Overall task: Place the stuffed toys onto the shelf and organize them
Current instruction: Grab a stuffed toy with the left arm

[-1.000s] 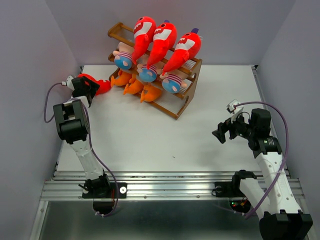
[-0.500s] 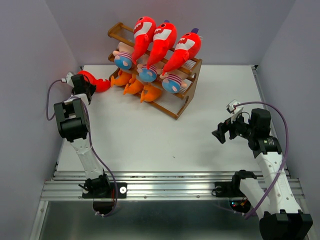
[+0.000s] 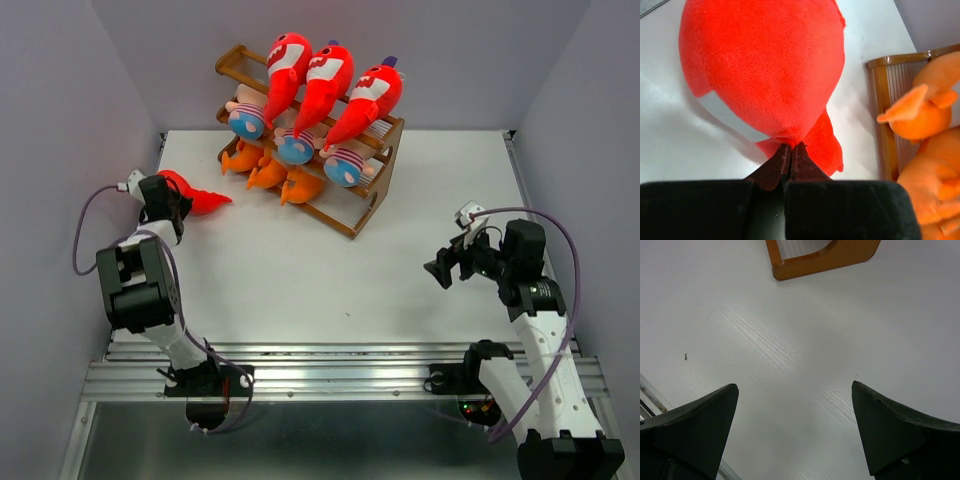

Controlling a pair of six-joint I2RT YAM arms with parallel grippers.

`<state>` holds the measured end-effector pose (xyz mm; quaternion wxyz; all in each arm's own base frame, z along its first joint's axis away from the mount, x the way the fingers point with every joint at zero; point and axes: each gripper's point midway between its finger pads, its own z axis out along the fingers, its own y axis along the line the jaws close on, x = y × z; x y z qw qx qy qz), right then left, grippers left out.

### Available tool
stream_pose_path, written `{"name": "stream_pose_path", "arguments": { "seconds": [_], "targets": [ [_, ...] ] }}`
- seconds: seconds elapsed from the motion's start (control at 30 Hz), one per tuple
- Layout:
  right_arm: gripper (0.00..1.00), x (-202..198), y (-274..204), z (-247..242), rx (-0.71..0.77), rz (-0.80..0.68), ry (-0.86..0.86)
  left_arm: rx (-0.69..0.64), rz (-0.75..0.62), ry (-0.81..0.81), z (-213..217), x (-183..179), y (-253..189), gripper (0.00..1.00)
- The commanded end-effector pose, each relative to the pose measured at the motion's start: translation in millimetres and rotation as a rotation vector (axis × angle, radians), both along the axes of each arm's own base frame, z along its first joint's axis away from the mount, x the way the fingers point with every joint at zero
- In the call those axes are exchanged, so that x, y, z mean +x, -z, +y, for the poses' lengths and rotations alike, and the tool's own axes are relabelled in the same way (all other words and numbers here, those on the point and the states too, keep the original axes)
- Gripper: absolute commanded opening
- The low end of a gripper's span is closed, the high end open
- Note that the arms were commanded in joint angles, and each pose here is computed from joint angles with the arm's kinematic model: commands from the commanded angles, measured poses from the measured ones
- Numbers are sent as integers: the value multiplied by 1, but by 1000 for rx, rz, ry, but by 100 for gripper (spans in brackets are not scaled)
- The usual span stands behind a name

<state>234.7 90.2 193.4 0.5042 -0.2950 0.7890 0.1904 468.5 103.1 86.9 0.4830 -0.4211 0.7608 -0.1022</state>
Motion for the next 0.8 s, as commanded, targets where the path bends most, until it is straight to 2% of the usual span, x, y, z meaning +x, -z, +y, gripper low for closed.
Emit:
{"name": "stream_pose_path", "arguments": {
  "seconds": [0.0, 0.07, 0.13, 0.37, 0.4, 0.5, 0.6, 0.77],
  "targets": [
    [100, -1, -11, 1, 5, -60, -14, 54, -112, -49, 2, -36, -54, 0],
    [100, -1, -14, 1, 4, -69, -13, 36, -107, -30, -9, -57, -51, 0],
    [100, -2, -17, 1, 2, -85, -11, 22, -195, 41, -30, -81, -81, 0],
    [100, -4, -21, -1, 1, -105, 2, -8, -355, 197, -79, -143, -113, 0],
    [100, -4, -21, -1, 1, -105, 2, 2, -434, 268, -94, -155, -134, 0],
    [100, -3, -20, -1, 0, -102, 6, 44, -576, 474, -134, -181, -162, 0],
    [100, -2, -19, -2, -4, -98, 9, 97, -627, 632, -161, -203, -176, 0],
    [100, -2, -17, -1, -3, -89, 1, 99, -686, 865, -201, -228, -187, 0]
  ]
}}
